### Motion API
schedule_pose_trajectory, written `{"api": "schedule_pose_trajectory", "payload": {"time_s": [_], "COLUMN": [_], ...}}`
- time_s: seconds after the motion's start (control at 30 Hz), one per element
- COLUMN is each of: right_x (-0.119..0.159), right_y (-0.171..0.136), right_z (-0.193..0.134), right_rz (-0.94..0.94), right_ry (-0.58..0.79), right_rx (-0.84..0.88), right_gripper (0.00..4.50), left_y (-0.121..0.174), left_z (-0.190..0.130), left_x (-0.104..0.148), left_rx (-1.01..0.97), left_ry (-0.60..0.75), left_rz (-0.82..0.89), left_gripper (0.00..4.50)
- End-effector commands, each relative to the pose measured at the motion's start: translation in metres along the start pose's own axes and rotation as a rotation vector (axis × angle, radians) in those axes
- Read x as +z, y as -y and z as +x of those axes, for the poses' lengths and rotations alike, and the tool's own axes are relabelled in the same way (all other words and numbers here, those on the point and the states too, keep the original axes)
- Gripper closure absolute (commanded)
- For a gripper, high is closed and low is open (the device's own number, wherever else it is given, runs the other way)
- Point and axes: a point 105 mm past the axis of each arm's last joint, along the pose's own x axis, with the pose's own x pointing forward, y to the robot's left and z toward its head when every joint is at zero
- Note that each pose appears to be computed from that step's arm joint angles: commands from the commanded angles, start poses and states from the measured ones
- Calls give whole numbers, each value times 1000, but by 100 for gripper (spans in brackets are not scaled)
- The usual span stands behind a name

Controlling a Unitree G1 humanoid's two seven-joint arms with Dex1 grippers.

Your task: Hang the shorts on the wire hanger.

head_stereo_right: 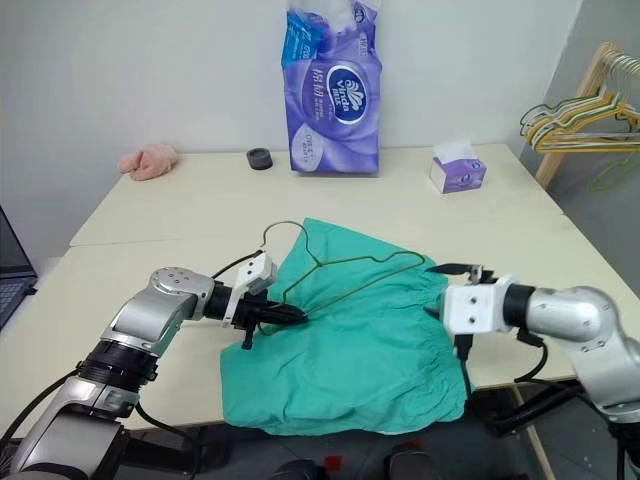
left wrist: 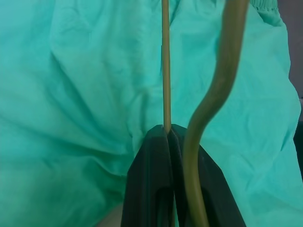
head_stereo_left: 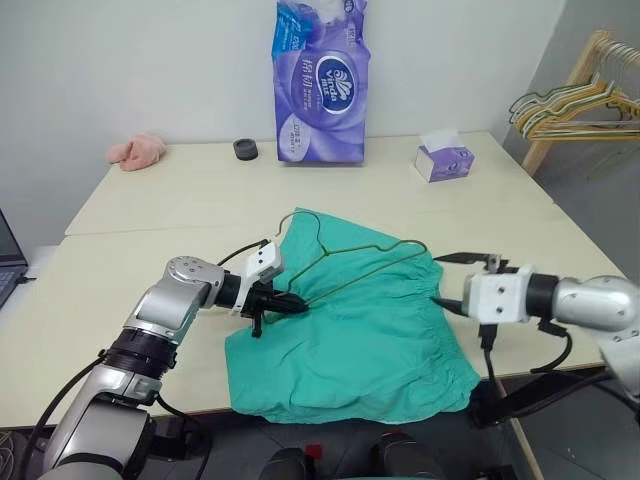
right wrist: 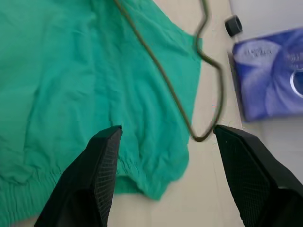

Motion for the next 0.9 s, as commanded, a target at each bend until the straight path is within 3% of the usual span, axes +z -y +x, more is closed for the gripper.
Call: {"api": "schedule_pose_trajectory", "payload": {"time_s": [0.03,0.33,0.67,0.9], "right_x": [9,19,1,-4], "right_y": [5,-17,-28,-33], "right_z": [-4,16,32,33], "right_rz": [51,188,241,251], "right_ry": [-6,-43,-139,-169], "right_rx": [21,210,282,315], "right_gripper": [119,119,119,341], "left_y": [6,9,15,16], "left_z": [-2,3,3,4], "left_x": [12,28,33,34], "left_rx": [-16,-13,-23,-22], "left_ry": [-40,-101,-120,-125], "left_rz": [131,295,357,366], "left_gripper": [450,450,450,450]}}
